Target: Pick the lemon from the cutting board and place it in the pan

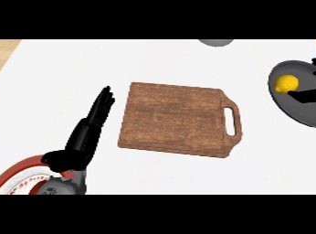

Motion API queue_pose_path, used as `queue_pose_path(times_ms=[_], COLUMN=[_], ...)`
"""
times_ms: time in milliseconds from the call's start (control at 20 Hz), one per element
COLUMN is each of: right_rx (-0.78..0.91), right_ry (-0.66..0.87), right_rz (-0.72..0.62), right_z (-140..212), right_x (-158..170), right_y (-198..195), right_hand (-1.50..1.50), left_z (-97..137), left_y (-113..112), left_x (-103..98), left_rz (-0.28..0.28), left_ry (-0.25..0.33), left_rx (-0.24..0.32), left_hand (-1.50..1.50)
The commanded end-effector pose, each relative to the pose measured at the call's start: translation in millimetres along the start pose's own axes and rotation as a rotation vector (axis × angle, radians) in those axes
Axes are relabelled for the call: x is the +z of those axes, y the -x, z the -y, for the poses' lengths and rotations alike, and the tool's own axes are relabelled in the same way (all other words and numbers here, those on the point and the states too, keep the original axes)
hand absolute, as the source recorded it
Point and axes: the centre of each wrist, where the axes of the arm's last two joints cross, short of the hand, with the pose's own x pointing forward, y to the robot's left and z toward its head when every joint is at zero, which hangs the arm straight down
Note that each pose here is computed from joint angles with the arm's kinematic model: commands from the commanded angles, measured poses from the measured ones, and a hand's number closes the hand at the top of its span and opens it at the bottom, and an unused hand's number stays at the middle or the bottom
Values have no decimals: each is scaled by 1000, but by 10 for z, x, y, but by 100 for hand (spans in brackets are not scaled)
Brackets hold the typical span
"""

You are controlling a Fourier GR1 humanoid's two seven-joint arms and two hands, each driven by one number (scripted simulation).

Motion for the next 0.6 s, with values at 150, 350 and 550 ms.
queue_pose_path(times_ms=[150, 350, 550], right_rx=[-136, -337, -468], right_ry=[-60, 91, 118], right_rz=[40, 133, 100], right_z=[-263, 17, 121], right_x=[90, -74, -23], right_y=[10, -146, 125], right_hand=[-150, -150, -150], left_z=[-32, -64, -118], left_y=[28, 107, 70], left_x=[78, 58, 44], left_rz=[3, -12, -3], left_ry=[-8, -9, -24], left_rx=[-13, 13, 19], left_hand=[0, 0, 0])
